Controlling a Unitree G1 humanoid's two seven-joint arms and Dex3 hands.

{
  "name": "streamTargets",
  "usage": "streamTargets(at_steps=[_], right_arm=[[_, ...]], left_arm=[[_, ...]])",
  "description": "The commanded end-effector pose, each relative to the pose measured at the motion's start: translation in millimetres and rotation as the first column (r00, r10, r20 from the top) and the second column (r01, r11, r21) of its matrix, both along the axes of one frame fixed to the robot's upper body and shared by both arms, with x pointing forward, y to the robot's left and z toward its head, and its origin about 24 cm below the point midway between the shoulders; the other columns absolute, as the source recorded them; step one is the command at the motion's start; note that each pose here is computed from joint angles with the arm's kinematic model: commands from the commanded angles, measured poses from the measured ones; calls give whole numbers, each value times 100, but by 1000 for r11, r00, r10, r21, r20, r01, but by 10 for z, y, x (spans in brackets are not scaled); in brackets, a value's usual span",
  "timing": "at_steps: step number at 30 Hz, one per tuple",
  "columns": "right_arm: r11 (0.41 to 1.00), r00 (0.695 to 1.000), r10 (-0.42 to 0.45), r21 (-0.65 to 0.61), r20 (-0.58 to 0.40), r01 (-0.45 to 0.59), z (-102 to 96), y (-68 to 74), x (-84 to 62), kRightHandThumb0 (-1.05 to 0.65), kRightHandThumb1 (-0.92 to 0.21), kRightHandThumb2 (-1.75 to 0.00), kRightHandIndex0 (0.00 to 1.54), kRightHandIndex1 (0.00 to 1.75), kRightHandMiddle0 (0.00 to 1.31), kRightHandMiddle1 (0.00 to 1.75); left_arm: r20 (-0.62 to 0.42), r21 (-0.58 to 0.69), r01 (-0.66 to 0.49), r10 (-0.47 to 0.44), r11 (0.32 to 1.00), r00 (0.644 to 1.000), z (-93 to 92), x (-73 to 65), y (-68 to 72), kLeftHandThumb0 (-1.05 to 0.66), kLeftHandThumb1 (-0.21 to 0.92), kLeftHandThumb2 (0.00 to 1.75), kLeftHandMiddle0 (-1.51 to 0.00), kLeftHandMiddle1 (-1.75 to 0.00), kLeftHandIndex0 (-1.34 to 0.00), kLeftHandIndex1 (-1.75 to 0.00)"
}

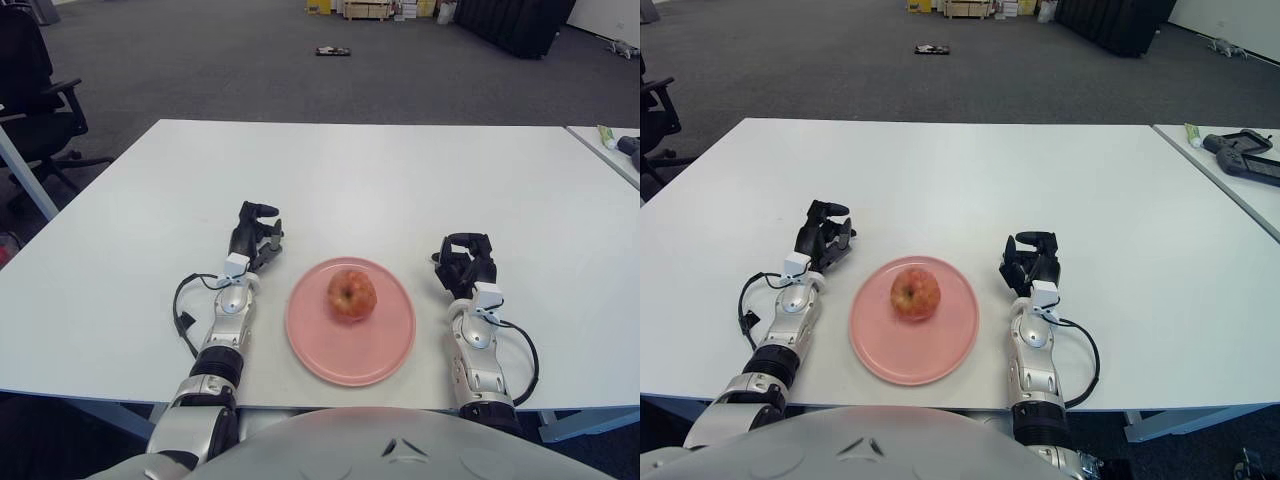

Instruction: Put the apple into the plate.

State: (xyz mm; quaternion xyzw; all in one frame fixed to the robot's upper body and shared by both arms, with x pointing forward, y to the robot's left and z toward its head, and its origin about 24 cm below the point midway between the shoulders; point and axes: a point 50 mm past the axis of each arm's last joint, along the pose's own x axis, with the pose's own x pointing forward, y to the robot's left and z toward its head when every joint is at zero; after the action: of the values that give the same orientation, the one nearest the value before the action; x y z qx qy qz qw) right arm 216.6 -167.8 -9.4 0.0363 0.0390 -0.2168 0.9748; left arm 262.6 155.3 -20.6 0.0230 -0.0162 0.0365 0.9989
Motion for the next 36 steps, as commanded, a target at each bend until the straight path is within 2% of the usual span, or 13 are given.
streamTargets(at_steps=[1, 19, 36], right_arm=[[999, 999, -6, 42, -48, 8, -80, 45, -15, -37, -76, -75, 52, 146, 29, 175], [1000, 999, 23, 22, -36, -22, -61, 42, -7, -37, -78, -73, 48, 148, 28, 175], [998, 997, 69, 8, -32, -69, -59, 49, -19, -37, -73, -79, 49, 150, 31, 175]], left_arm=[[-57, 2, 1, -1, 1000, 998, -139, -128, -15, -37, 77, 73, -48, -174, -28, -175], [-20, -28, -32, 31, 999, 999, -77, -171, -10, -37, 77, 74, -50, -175, -28, -175], [-23, -10, -22, 22, 1000, 999, -16, -171, -12, -37, 75, 76, -48, -175, -29, -175]])
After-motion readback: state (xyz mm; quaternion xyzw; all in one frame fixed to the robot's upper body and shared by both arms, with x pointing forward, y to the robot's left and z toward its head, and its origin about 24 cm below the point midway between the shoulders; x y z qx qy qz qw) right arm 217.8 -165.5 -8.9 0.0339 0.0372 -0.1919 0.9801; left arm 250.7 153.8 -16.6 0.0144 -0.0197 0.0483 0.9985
